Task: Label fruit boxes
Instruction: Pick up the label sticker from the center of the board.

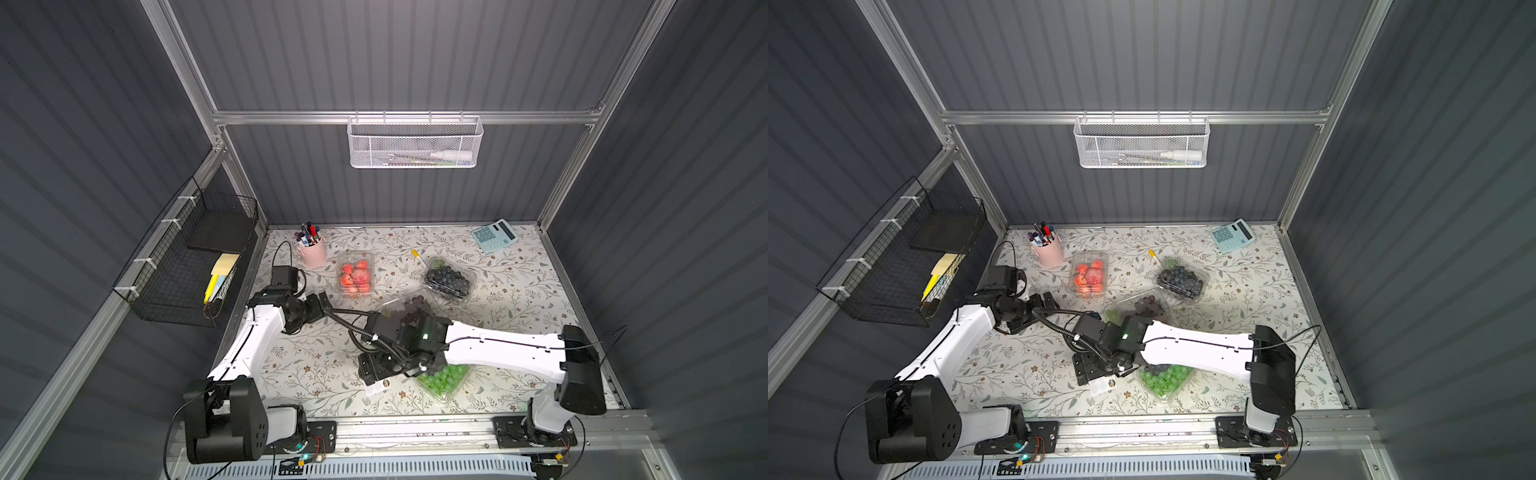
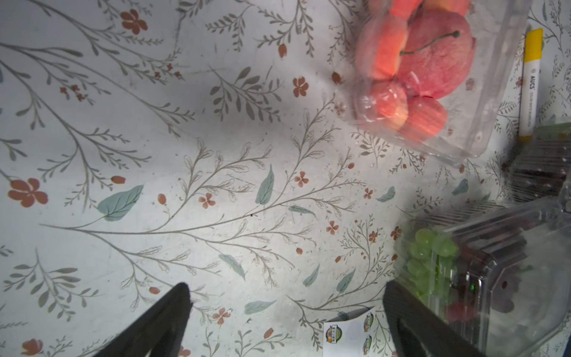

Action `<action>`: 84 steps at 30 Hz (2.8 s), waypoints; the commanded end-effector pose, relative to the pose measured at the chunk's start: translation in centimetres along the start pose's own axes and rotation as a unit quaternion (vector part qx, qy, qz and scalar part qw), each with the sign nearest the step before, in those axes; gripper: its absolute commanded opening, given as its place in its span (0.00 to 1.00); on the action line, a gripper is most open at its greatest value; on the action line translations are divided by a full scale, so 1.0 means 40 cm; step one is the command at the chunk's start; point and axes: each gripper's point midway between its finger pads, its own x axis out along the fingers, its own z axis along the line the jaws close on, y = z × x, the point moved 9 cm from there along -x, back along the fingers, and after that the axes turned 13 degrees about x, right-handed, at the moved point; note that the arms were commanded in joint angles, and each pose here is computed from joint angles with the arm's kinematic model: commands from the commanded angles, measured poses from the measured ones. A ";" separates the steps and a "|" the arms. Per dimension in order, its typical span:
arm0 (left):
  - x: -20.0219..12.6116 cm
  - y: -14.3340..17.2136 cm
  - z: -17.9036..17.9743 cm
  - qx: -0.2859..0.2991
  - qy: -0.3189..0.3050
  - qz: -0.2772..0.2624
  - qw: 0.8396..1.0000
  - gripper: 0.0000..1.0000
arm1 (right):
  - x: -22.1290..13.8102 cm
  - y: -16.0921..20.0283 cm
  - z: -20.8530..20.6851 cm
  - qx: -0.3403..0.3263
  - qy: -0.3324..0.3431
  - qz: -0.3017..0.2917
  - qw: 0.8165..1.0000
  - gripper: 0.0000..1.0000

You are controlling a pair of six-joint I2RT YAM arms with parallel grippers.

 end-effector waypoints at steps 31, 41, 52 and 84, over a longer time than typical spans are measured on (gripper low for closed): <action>-0.004 0.009 0.055 -0.023 0.005 -0.005 1.000 0.99 | 0.304 -0.011 -0.033 -0.051 0.215 0.065 0.973 0.87; 0.005 0.016 0.059 -0.025 0.003 -0.001 1.000 0.99 | 0.356 -0.012 -0.050 -0.052 0.226 0.073 0.970 0.78; -0.004 0.031 0.063 -0.013 -0.013 0.003 1.000 0.99 | 0.347 -0.013 -0.069 -0.055 0.235 0.051 0.969 0.46; -0.143 -0.010 -0.117 0.136 0.362 -0.146 0.911 0.74 | 0.090 -0.079 -0.023 -0.194 0.018 -0.254 0.947 0.29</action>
